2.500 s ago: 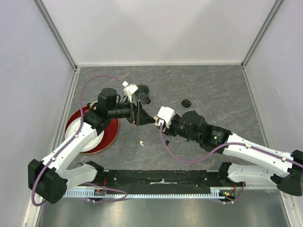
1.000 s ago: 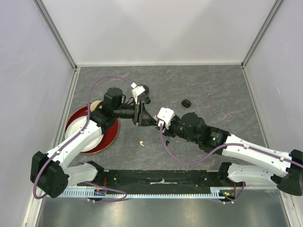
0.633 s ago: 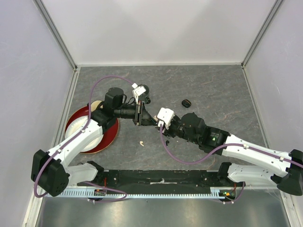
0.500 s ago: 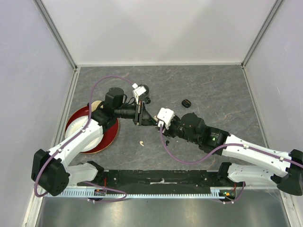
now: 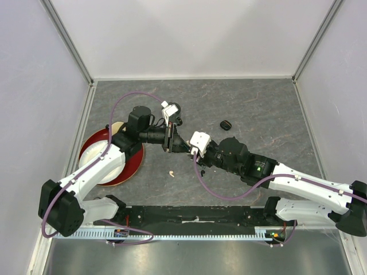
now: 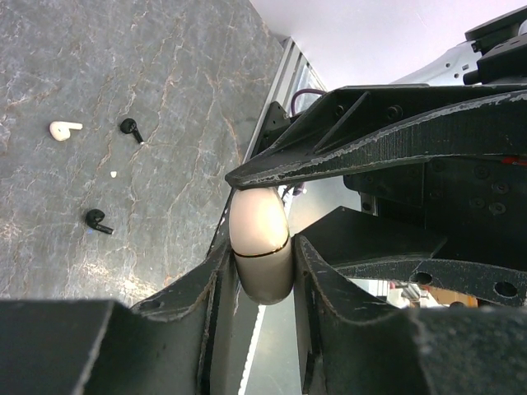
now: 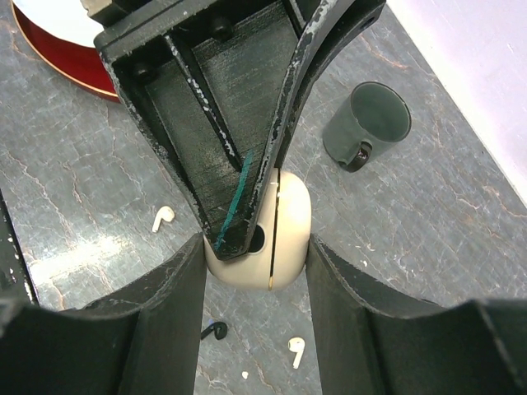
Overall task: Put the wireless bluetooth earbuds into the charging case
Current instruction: Pick up the charging case at the center of the board, then open the charging case.
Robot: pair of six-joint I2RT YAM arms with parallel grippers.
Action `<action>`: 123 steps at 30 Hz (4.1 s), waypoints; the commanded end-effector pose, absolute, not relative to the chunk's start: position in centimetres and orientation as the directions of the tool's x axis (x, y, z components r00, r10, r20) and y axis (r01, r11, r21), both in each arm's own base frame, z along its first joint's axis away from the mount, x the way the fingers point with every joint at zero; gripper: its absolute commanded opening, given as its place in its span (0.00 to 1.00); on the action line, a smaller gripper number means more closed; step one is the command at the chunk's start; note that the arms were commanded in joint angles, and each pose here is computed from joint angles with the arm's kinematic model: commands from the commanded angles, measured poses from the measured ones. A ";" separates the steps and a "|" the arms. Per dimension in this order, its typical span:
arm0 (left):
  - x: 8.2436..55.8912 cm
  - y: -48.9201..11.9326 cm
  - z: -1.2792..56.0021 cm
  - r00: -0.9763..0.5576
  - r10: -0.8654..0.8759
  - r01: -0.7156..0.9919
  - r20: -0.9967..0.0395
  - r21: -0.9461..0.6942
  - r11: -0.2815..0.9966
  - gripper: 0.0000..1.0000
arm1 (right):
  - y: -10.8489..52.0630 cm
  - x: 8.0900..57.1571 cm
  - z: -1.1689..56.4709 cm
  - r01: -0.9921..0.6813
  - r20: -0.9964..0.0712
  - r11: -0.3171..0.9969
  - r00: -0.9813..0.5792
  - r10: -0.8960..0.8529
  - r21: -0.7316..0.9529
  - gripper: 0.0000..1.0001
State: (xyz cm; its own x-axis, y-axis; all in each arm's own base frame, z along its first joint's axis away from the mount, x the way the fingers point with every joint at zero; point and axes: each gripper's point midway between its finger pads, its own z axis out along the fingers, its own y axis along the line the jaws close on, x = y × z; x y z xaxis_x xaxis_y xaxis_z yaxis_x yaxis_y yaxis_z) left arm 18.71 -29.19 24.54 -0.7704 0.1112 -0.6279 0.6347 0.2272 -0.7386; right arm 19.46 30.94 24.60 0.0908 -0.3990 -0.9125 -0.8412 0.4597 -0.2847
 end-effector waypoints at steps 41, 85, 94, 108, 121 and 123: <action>19.0 -23.6 34.5 0.097 -0.343 0.916 -0.935 -0.051 0.398 0.02 | 31.0 20.0 37.0 -0.087 -0.132 0.108 -0.828 0.545 0.990 0.98; 18.9 -24.5 33.0 0.068 -0.322 0.933 -0.944 -0.054 0.356 0.02 | 35.1 20.4 34.5 0.135 0.176 -0.128 -0.901 0.397 0.982 0.64; 19.4 -24.5 32.6 0.086 -0.301 0.926 -0.950 -0.036 0.377 0.02 | 35.3 19.9 34.7 0.145 0.189 -0.142 -0.910 0.369 0.979 0.63; 19.7 -24.5 32.2 0.111 -0.264 0.919 -0.958 -0.002 0.394 0.02 | 35.3 19.8 34.3 0.174 0.215 -0.143 -0.907 0.361 0.974 0.61; 19.5 -25.0 32.0 0.041 -0.266 0.931 -0.963 -0.060 0.361 0.31 | 35.4 19.6 34.9 0.127 0.176 -0.160 -0.920 0.349 0.979 0.19; 19.6 -25.1 32.2 0.031 -0.284 0.930 -0.958 -0.076 0.359 0.40 | 35.5 19.6 35.1 0.125 0.178 -0.169 -0.919 0.352 0.978 0.17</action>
State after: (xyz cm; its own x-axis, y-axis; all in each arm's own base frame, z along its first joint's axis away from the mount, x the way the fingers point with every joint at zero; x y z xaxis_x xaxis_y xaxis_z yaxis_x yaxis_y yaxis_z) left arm 19.77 -24.66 31.23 0.0409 -0.2642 -0.9636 0.9216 0.3826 -0.0657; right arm 20.31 35.35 31.94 -0.8943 0.3919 0.2158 0.2033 -0.0737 0.9763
